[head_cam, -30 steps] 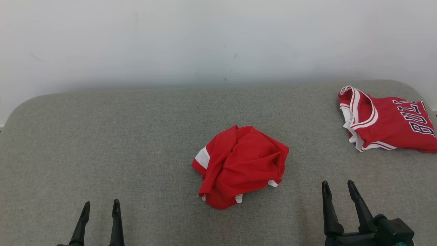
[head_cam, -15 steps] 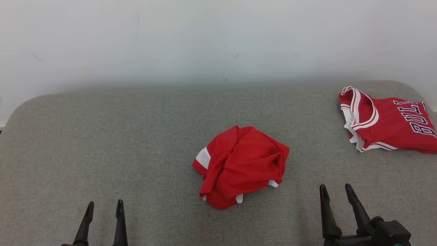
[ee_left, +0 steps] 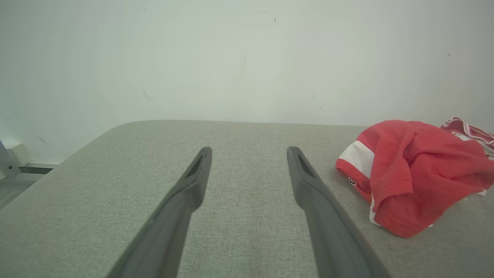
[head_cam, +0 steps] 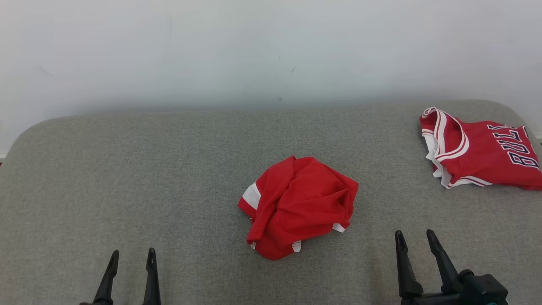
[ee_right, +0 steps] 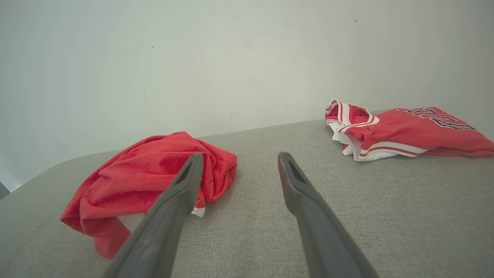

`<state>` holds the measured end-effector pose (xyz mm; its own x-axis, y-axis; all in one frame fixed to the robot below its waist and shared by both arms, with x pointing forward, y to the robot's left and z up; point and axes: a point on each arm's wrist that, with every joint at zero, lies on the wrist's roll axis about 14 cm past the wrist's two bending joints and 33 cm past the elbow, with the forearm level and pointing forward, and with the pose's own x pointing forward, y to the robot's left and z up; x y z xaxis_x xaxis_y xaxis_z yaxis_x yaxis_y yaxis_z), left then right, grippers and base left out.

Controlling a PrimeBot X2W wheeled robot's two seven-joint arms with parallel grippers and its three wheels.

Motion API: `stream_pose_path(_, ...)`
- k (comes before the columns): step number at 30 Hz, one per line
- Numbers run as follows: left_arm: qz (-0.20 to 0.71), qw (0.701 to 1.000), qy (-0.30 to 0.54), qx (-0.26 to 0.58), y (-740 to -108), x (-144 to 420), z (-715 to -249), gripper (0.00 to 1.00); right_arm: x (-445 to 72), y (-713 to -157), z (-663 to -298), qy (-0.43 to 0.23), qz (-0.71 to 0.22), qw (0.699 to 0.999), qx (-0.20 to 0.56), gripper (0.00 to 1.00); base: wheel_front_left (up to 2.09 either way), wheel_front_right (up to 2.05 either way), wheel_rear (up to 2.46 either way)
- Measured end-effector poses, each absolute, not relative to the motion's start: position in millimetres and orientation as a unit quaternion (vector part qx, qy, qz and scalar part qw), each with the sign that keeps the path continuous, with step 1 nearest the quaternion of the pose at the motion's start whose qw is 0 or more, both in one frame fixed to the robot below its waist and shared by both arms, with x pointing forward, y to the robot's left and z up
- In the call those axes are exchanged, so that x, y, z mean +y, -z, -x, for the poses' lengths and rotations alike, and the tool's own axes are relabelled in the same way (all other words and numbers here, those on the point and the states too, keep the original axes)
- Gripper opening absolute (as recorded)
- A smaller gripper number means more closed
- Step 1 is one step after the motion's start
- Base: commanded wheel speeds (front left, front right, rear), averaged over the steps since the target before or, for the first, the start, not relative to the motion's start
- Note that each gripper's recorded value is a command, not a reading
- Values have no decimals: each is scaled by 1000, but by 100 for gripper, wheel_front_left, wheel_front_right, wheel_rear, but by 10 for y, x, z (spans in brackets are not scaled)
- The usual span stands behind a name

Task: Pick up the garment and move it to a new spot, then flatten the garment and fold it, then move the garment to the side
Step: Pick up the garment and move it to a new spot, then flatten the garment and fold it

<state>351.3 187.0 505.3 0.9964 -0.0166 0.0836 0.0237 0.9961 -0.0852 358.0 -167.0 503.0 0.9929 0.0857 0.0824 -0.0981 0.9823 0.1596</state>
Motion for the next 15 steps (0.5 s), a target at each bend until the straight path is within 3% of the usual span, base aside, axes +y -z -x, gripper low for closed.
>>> stream_pose_path(15,43,998,10,-38,-5033,1869,-3509,100,-1660,-5012,-3587,-48,-81,995,-35,100,0,0,0)
